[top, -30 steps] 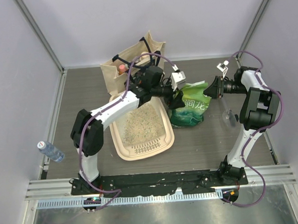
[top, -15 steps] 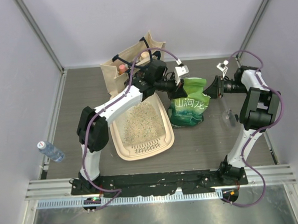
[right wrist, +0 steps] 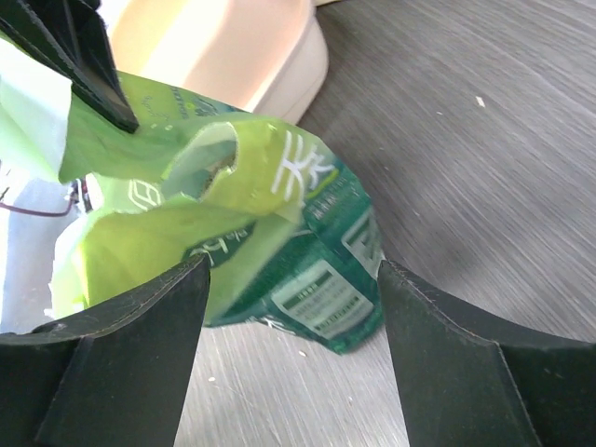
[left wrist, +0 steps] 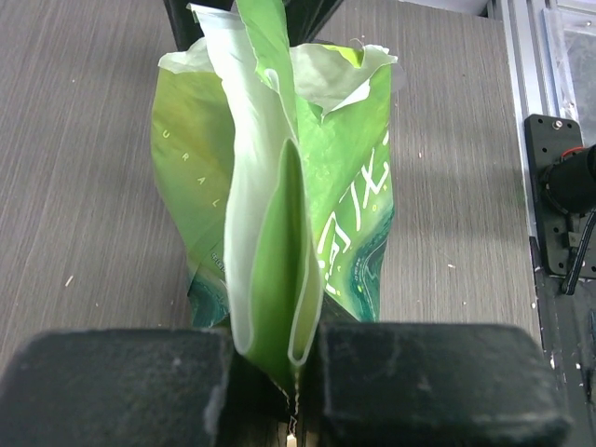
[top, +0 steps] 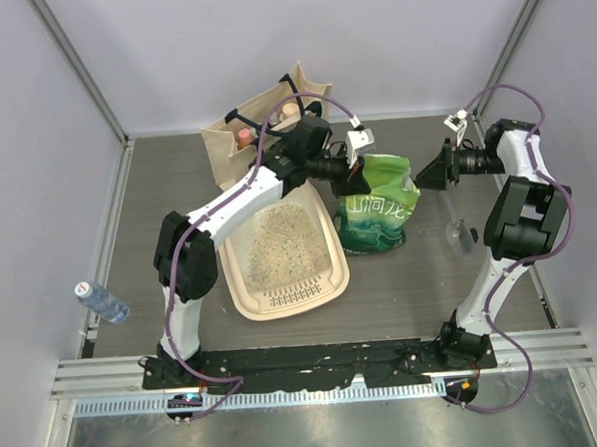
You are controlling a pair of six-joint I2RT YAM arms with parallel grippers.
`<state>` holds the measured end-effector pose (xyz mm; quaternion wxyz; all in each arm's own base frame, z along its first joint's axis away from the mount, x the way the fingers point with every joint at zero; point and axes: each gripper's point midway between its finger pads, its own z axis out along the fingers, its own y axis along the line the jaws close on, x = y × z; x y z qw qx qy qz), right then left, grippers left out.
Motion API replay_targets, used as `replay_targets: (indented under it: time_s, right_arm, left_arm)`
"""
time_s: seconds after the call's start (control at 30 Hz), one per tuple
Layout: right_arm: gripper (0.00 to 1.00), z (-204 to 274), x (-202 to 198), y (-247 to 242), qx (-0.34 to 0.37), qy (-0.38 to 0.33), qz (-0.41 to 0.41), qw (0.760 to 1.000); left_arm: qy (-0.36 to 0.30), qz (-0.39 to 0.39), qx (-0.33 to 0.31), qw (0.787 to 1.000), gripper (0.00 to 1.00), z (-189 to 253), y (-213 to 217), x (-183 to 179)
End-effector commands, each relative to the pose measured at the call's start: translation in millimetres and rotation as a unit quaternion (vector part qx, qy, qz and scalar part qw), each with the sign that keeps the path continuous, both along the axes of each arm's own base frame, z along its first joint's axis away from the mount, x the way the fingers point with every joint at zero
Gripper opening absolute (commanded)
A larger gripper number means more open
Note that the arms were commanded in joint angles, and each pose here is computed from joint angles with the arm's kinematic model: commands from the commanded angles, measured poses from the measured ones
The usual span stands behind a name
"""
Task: Fill the litter box with clean litter
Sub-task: Close the cat litter bag at the center of the board.
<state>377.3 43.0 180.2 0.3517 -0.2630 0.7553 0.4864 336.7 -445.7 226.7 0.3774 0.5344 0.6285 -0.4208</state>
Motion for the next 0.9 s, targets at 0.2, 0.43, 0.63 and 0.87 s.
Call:
replay_targets:
  time_s: [0.2, 0.43, 0.63, 0.87]
  right_arm:
    - [0.71, 15, -33, -43, -0.074, -0.014, -0.025, 0.997]
    - [0.53, -1, -73, -13, -0.118, -0.056, 0.052, 0.99]
    - [0.63, 30, -57, -4, -0.079, -0.088, 0.031, 0.993]
    - [0.65, 3, -108, 18, -0.115, -0.085, 0.093, 0.985]
  left_arm:
    - [-0.001, -0.002, -0.002, 1.0, 0.0, 12, 8, 8]
    - [0.006, -0.01, 0.001, 1.0, 0.0, 13, 10, 5]
    - [0.006, -0.019, 0.007, 1.0, 0.01, 12, 14, 0]
    - [0.005, -0.003, 0.008, 1.0, 0.0, 20, 23, 20]
